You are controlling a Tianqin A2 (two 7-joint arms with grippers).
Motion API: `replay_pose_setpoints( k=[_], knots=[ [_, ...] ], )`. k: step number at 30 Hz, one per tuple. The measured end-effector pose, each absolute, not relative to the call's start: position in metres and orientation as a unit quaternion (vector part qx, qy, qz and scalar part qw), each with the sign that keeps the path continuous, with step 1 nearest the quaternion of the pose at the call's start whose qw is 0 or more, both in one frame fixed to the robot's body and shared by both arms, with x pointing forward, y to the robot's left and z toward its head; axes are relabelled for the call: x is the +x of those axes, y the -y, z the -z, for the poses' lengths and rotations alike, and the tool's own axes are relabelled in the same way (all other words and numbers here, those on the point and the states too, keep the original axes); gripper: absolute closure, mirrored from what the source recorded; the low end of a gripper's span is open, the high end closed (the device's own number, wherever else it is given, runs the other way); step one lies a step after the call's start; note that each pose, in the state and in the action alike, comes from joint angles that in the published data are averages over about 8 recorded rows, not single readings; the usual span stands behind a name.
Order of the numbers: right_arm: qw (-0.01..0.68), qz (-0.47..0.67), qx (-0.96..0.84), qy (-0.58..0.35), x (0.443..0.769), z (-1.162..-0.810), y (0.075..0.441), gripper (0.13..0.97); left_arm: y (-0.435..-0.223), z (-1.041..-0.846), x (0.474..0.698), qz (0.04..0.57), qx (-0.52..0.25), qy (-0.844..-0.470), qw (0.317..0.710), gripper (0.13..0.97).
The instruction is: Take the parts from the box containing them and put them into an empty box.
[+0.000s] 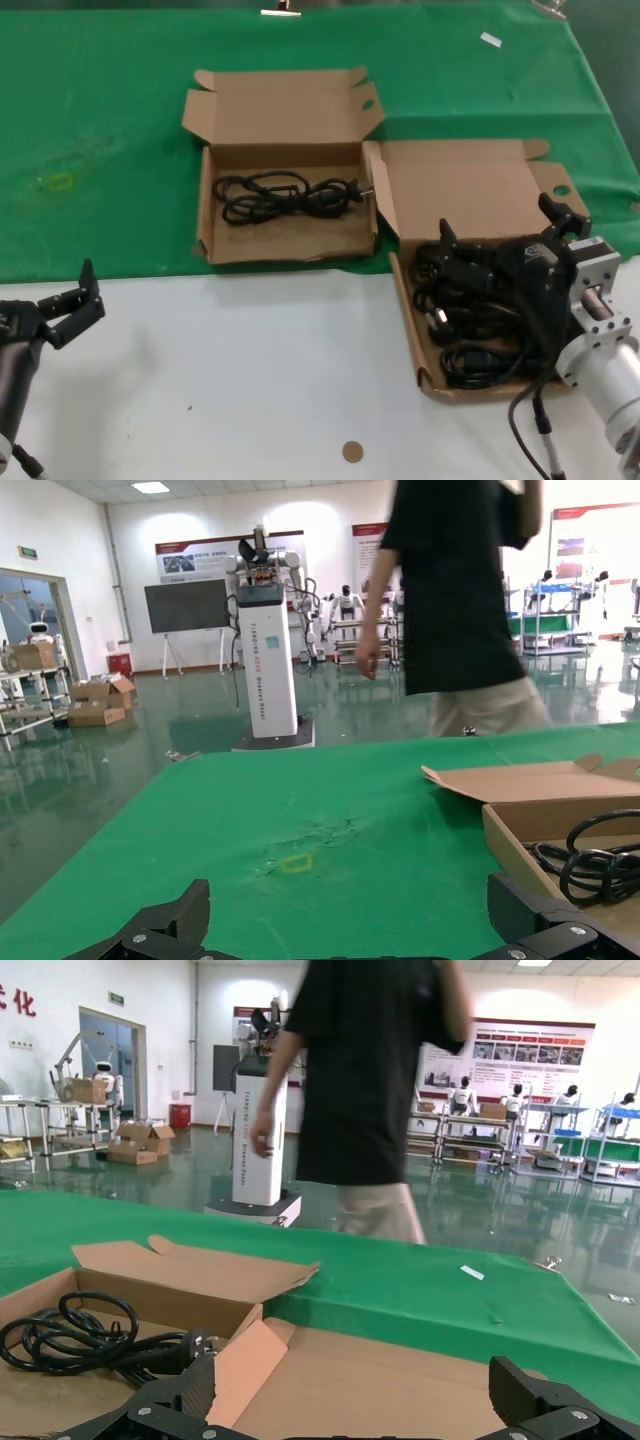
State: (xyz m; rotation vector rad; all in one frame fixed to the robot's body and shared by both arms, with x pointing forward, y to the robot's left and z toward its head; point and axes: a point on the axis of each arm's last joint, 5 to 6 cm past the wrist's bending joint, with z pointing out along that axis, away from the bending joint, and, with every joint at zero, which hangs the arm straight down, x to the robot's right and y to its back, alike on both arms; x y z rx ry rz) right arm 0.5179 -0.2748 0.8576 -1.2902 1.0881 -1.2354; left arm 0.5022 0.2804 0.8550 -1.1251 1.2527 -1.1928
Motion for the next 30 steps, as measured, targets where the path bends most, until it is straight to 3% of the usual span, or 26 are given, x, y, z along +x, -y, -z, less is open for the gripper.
replay_pose_setpoints(
  k=[30],
  knots=[
    [0.501,0.511,-0.534,-0.450,0.5179,-0.8576,0.2748,0.130,-0.2804,-0.8550,0.5022,0.496,-0.468,-0.521,0.513,0.132]
  ],
)
